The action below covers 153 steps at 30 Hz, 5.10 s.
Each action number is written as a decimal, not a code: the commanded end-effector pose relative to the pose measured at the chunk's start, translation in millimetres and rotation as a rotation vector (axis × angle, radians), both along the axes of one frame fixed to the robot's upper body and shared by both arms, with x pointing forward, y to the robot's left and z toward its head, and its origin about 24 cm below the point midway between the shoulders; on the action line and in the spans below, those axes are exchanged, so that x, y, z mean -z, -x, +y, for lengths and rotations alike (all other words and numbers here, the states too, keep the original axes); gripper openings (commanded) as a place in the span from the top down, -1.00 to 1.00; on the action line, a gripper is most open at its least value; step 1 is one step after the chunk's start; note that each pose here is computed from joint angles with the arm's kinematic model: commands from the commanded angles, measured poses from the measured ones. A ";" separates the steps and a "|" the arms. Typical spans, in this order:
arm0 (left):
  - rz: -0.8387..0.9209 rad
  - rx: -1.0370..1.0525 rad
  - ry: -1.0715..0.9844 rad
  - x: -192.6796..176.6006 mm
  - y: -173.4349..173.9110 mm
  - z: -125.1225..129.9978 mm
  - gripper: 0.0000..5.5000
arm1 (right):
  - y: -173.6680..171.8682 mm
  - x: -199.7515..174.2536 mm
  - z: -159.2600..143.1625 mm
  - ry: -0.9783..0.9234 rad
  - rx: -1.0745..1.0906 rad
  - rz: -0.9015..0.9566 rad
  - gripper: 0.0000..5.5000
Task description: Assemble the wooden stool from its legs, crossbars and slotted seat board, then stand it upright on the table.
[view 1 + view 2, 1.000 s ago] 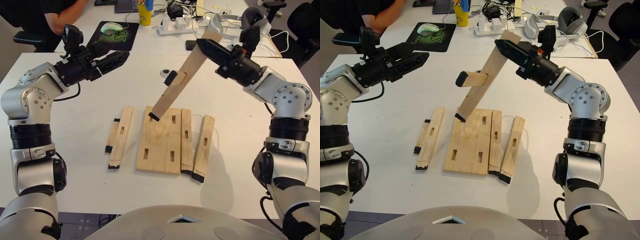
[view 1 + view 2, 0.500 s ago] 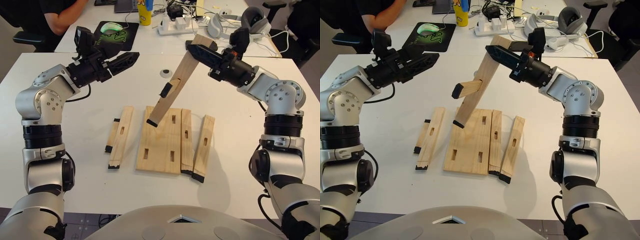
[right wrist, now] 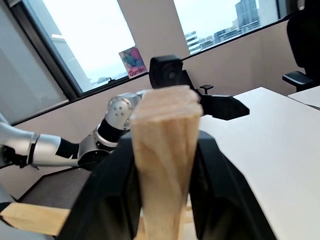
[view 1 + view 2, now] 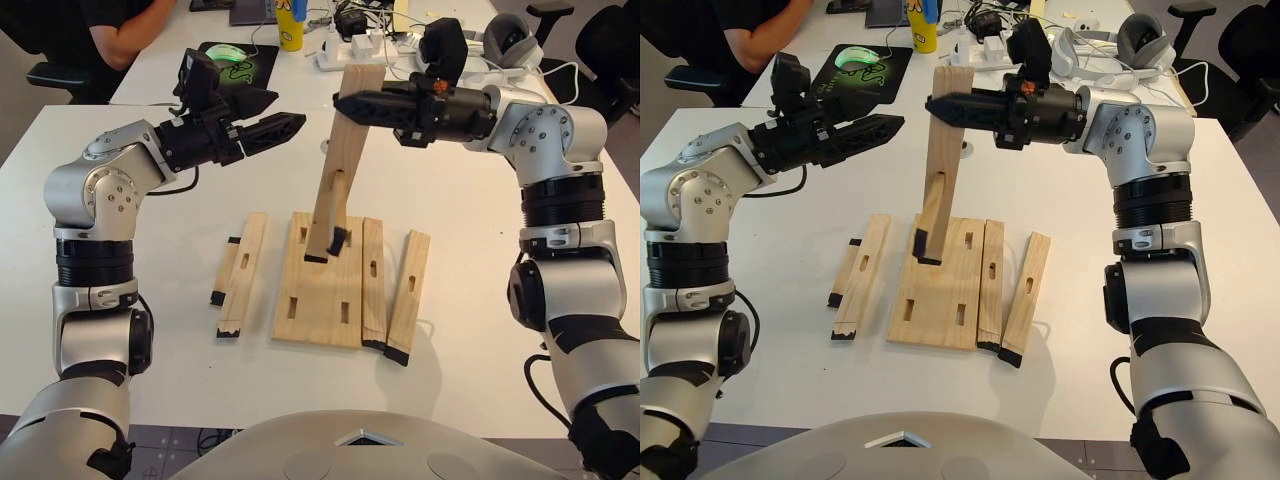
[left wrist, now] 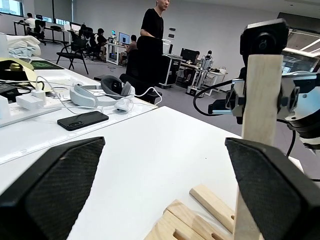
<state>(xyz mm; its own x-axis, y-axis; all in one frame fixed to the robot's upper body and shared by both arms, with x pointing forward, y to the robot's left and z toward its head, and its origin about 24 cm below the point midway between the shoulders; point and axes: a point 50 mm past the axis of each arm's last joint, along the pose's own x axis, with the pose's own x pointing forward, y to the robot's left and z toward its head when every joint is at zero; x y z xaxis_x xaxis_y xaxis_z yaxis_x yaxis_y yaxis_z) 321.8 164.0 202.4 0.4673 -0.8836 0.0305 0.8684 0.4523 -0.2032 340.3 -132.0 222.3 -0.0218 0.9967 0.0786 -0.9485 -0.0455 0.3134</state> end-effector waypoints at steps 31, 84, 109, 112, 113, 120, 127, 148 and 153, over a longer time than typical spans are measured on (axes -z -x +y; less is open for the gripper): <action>0.033 0.223 -0.071 -7.1 8.3 -21.4 -0.62 | -7.3 -26.4 4.5 0.039 -0.106 -0.187 0.62; 0.059 -0.136 -0.343 77.9 55.2 20.8 -0.62 | 74.8 -0.1 -26.6 -0.033 1.633 -0.198 0.62; -0.069 0.259 -0.597 107.3 109.3 -36.0 -0.62 | 58.9 -2.3 -26.8 -0.030 1.607 -0.261 0.62; -0.154 0.348 -0.627 105.7 114.4 -46.0 -0.62 | 59.1 0.8 -22.6 -0.026 1.586 -0.248 0.62; -0.199 0.406 -0.648 106.2 119.1 -51.3 -0.62 | 58.6 1.7 -20.6 -0.022 1.575 -0.243 0.62; -0.319 0.657 -0.678 110.8 132.7 -61.3 -0.62 | 55.1 7.0 -17.8 -0.001 1.563 -0.220 0.62; -0.401 0.658 -0.809 124.7 141.9 -62.7 -0.62 | 61.0 8.9 -13.2 0.009 1.540 -0.208 0.62; -0.392 0.335 -0.918 157.5 125.9 -88.3 -0.62 | 63.1 8.7 -2.8 0.020 1.490 -0.212 0.62; -0.394 0.270 -0.965 160.1 105.8 -80.9 -0.62 | 61.7 6.1 -2.9 0.005 1.486 -0.216 0.62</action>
<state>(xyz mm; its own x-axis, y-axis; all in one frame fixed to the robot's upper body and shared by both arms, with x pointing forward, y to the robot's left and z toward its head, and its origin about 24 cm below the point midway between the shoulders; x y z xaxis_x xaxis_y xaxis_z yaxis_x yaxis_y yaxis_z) 202.7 69.3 51.5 0.3054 -0.7626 -0.5703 0.8968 0.0290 0.4415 278.4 -137.0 212.5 0.9770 0.1057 0.1852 -0.1349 0.9790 0.1529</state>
